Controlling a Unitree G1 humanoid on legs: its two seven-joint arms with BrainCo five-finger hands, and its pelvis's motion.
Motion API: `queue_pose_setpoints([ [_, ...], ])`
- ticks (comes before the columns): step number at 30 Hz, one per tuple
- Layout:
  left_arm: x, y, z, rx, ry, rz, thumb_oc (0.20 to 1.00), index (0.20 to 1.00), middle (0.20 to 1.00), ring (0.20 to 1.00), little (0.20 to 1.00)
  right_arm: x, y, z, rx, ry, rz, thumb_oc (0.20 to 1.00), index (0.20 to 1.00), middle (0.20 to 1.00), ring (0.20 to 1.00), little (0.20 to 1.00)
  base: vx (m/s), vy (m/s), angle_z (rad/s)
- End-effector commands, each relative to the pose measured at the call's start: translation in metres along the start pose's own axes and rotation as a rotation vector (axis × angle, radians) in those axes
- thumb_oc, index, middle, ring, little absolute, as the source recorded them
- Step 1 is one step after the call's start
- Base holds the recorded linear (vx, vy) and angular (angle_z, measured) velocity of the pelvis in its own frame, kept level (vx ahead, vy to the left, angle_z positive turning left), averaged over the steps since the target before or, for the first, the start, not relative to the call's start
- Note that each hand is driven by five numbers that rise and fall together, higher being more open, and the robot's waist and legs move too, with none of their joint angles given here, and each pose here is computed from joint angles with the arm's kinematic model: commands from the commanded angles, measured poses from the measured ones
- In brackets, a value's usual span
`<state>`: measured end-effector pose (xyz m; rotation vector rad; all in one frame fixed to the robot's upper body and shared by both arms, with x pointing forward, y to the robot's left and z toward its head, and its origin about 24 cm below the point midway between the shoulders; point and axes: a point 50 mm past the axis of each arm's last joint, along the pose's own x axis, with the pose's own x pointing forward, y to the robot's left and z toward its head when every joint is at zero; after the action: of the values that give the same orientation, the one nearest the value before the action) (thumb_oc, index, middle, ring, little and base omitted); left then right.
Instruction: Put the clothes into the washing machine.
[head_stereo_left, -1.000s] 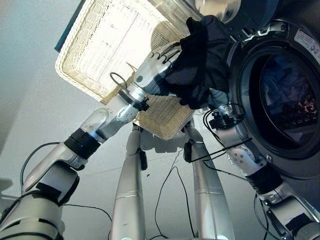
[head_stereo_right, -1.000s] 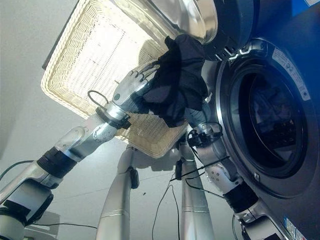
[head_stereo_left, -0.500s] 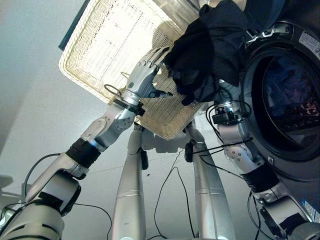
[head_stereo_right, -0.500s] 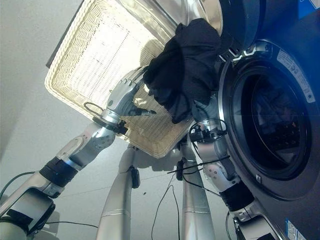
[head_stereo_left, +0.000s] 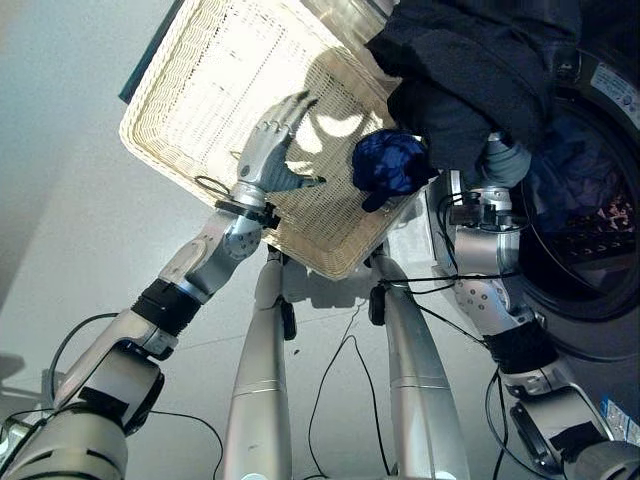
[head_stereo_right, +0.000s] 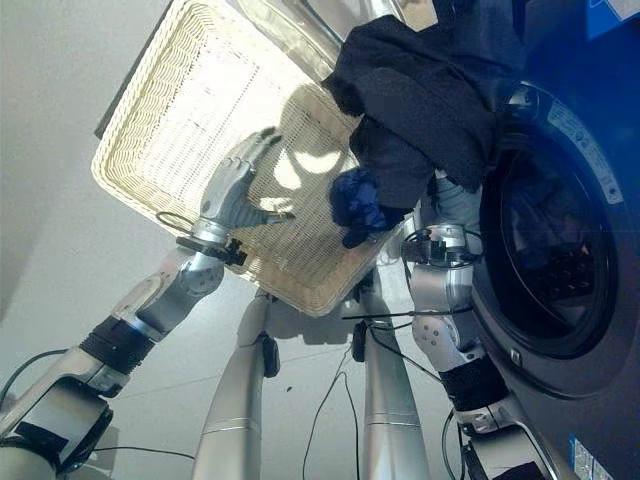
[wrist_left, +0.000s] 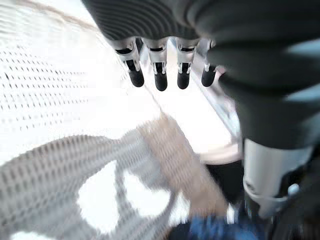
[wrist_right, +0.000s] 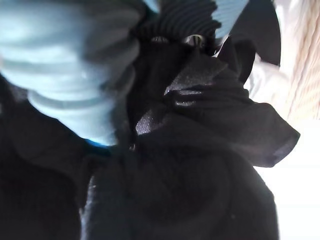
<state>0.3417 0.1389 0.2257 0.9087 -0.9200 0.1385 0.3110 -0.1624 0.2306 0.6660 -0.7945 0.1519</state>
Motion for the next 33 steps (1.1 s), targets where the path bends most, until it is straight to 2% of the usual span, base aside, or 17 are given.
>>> queue_pose_setpoints([
  [1, 0.005, 0.013, 0.009, -0.166, -0.035, 0.207, 1.000, 1.000, 1.000, 1.000, 1.000, 0.005, -0.002, 0.015, 0.021, -0.054, -0.019, 0.200, 0.200, 0.200, 0.200, 0.200, 0.00, 0.000, 0.00],
  [4, 0.003, 0.013, 0.000, -0.251, 0.028, 0.292, 1.000, 1.000, 1.000, 1.000, 1.000, 0.003, -0.029, -0.003, 0.006, 0.054, -0.143, 0.200, 0.200, 0.200, 0.200, 0.200, 0.00, 0.000, 0.00],
  [11, 0.001, 0.010, -0.014, -0.259, 0.099, 0.362, 1.000, 1.000, 1.000, 1.000, 1.000, -0.014, -0.091, -0.026, -0.037, 0.217, -0.368, 0.200, 0.200, 0.200, 0.200, 0.200, 0.00, 0.000, 0.00],
  [18, 0.009, 0.011, -0.026, -0.266, 0.153, 0.390, 1.000, 1.000, 1.000, 1.000, 1.000, -0.019, -0.124, -0.025, -0.100, 0.246, -0.507, 0.200, 0.200, 0.200, 0.200, 0.200, 0.00, 0.001, -0.01],
  [21, 0.009, 0.011, -0.036, -0.261, 0.198, 0.383, 1.000, 1.000, 1.000, 1.000, 1.000, -0.013, -0.143, -0.007, -0.099, 0.157, -0.627, 0.200, 0.200, 0.200, 0.200, 0.200, 0.00, 0.000, 0.00],
  [22, 0.007, 0.012, -0.044, -0.256, 0.228, 0.375, 1.000, 1.000, 1.000, 1.000, 1.000, -0.007, -0.160, 0.015, -0.106, 0.066, -0.733, 0.200, 0.200, 0.200, 0.200, 0.200, 0.00, 0.000, 0.00],
  [23, 0.008, 0.012, -0.044, -0.257, 0.227, 0.375, 1.000, 1.000, 1.000, 1.000, 1.000, -0.007, -0.160, 0.015, -0.105, 0.064, -0.733, 0.200, 0.200, 0.200, 0.200, 0.200, 0.00, 0.000, 0.00],
  [24, 0.004, 0.011, -0.050, -0.248, 0.251, 0.364, 1.000, 1.000, 1.000, 1.000, 1.000, -0.001, -0.175, 0.040, -0.109, -0.035, -0.847, 0.200, 0.200, 0.200, 0.200, 0.200, 0.00, 0.000, 0.00],
  [26, 0.003, 0.012, -0.053, -0.243, 0.262, 0.360, 1.000, 1.000, 1.000, 1.000, 1.000, 0.003, -0.186, 0.064, -0.131, -0.136, -0.939, 0.200, 0.200, 0.200, 0.200, 0.200, 0.01, -0.040, -0.01],
  [29, -0.007, 0.009, -0.060, -0.224, 0.292, 0.353, 1.000, 1.000, 1.000, 1.000, 1.000, 0.007, -0.192, 0.117, -0.229, -0.390, -1.150, 0.200, 0.200, 0.200, 0.200, 0.200, 0.02, -0.054, -0.01],
  [33, -0.008, 0.013, -0.063, -0.216, 0.291, 0.353, 1.000, 1.000, 1.000, 1.000, 1.000, 0.013, -0.188, 0.155, -0.296, -0.540, -1.266, 0.200, 0.200, 0.200, 0.200, 0.200, 0.00, -0.021, 0.02],
])
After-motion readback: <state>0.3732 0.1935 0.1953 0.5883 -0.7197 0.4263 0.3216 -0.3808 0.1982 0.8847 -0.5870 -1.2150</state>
